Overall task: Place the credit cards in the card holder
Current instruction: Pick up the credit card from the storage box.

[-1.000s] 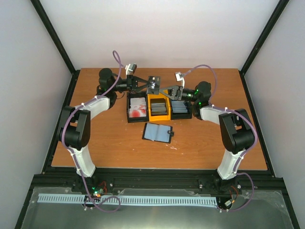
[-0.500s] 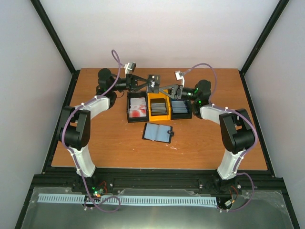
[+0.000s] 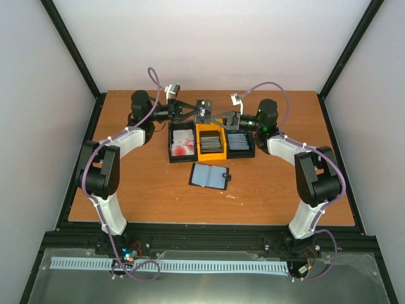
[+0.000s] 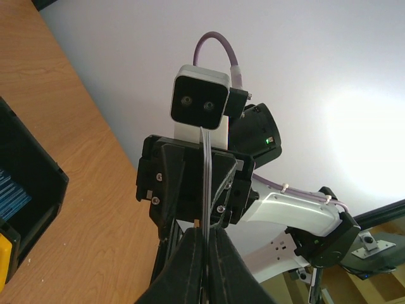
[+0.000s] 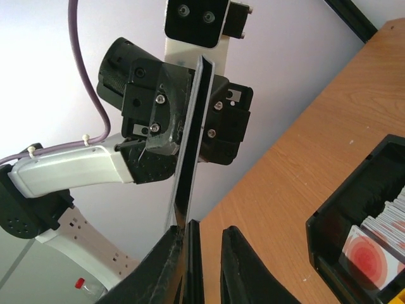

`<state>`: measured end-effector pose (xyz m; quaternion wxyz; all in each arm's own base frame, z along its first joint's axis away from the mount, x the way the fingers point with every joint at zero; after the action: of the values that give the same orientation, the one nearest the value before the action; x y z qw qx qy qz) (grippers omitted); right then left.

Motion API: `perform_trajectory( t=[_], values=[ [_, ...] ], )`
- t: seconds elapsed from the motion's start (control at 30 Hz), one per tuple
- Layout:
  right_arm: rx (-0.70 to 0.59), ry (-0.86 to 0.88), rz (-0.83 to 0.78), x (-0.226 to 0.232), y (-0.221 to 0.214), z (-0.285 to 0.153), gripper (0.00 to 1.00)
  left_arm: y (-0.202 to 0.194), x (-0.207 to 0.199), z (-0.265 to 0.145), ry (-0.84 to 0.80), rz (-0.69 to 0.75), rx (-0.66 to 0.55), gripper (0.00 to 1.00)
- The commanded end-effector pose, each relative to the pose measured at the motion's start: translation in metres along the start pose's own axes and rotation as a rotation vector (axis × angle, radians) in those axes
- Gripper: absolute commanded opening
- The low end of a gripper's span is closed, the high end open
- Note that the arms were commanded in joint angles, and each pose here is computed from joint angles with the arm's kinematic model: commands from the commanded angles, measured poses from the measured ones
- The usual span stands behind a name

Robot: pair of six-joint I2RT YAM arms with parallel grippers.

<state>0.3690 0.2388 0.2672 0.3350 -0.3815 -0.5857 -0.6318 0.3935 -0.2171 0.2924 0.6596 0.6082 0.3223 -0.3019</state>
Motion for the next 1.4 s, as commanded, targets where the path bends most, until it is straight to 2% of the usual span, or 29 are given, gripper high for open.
perform_trajectory(
  t=[0.0, 0.57, 0.67, 0.77, 1.0, 1.37],
  values=[
    [0.018, -0.003, -0.019, 0.01, 0.002, 0.009, 0.18, -0.001, 0.0, 0.01, -0.005, 0.033, 0.023, 0.03],
    [0.034, -0.052, 0.052, -0.004, 0.003, 0.018, 0.14, -0.007, 0.013, 0.017, 0.008, 0.016, 0.039, 0.03],
    [0.024, -0.049, 0.061, -0.004, 0.004, 0.018, 0.08, -0.007, 0.017, 0.017, 0.014, 0.008, 0.037, 0.03],
    [0.012, -0.055, 0.09, -0.013, 0.002, 0.016, 0.03, -0.009, 0.025, 0.018, 0.024, -0.015, 0.037, 0.05],
    [-0.02, -0.035, 0.189, -0.036, -0.011, 0.006, 0.03, -0.016, 0.051, 0.019, 0.063, -0.075, 0.042, 0.08],
    [-0.033, -0.159, 0.362, -0.09, -0.029, -0.008, 0.03, -0.036, 0.101, 0.023, 0.138, -0.189, 0.067, 0.12]
  ],
)
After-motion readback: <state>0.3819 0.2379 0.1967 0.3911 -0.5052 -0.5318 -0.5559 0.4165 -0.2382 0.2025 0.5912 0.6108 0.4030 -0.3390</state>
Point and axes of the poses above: each gripper's point midway between its finger pads, its own z axis out along the fingers, its own x axis along the line the jaws close on, y = z × x, the point moved 5 cm from there along -z, back along the fingers, and after that the axes turned 11 degrees about z, right-handed, at the moved point
